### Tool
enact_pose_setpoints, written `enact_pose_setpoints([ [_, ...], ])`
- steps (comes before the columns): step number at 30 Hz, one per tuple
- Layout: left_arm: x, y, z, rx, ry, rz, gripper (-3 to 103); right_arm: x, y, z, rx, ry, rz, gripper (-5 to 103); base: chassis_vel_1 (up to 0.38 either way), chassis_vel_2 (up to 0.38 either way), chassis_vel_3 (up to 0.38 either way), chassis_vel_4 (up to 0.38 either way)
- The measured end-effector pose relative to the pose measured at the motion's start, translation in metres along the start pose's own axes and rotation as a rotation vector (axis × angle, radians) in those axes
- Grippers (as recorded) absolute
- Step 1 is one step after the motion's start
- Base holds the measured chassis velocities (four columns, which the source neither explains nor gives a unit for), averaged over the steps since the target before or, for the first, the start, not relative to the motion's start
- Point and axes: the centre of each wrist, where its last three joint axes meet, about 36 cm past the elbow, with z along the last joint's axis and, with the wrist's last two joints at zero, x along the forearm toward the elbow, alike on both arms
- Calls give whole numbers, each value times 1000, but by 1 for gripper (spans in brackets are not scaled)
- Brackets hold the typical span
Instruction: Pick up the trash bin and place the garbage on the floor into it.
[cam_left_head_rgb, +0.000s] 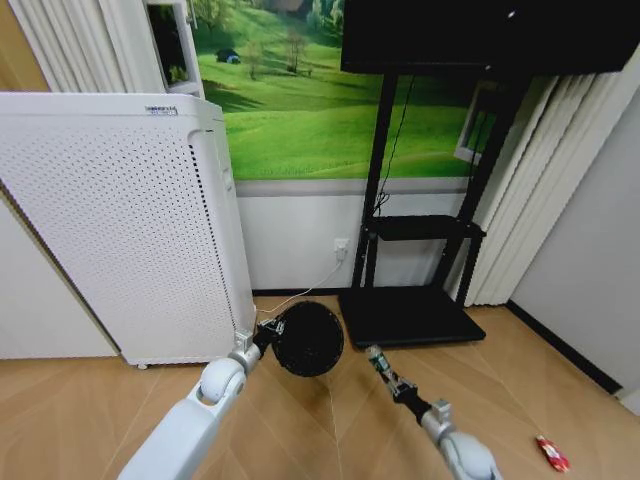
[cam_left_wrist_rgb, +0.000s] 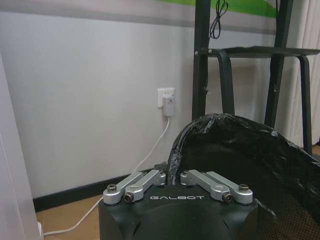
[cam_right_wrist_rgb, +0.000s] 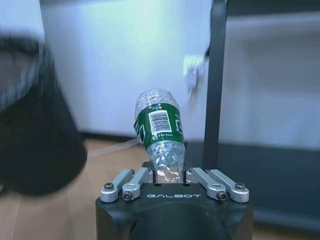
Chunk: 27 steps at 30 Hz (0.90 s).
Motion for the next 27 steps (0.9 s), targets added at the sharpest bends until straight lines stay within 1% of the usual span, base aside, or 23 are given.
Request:
enact_pose_setpoints([
  [1,0,0,0,0,0,0,7,0,0,0,0,0,0,24,0,0,0,0],
  [4,-1,0,8,4,13,-2,7,1,5,-36,8,-77,16,24,0,0,0,0],
  [5,-1,0,8,4,13,-2,7,1,5,-36,8,-77,16,24,0,0,0,0],
  [7,-3,0,16,8,28,-5,7,3,17,-62,10,-125,14,24,0,0,0,0],
  [8,-3,0,16,8,28,-5,7,3,17,-62,10,-125,14,24,0,0,0,0],
  [9,-6,-3,21,12,36,-1,7,3,30,-76,12,-145,3,24,0,0,0,0],
  [11,-13,-12,25,18,40,15,7,3,48,-90,20,-157,-24,24,0,0,0,0],
  [12,-13,-12,25,18,40,15,7,3,48,-90,20,-157,-24,24,0,0,0,0],
  [13,-18,-19,26,22,40,27,7,2,58,-96,26,-161,-41,24,0,0,0,0],
  [14,-18,-19,26,22,40,27,7,2,58,-96,26,-161,-41,24,0,0,0,0],
  [17,-33,-43,24,35,32,67,7,-7,81,-108,39,-158,-82,24,0,0,0,0],
  [19,-36,-47,23,38,30,72,7,-9,84,-109,41,-155,-89,24,0,0,0,0],
  [20,-43,-56,22,45,28,86,7,-12,90,-109,45,-145,-104,24,0,0,0,0],
  [22,-50,-64,21,51,24,98,7,-14,95,-107,56,-132,-116,24,0,0,0,0],
  [27,-57,-71,21,57,21,104,7,-15,99,-95,63,-93,-131,22,0,0,0,0],
])
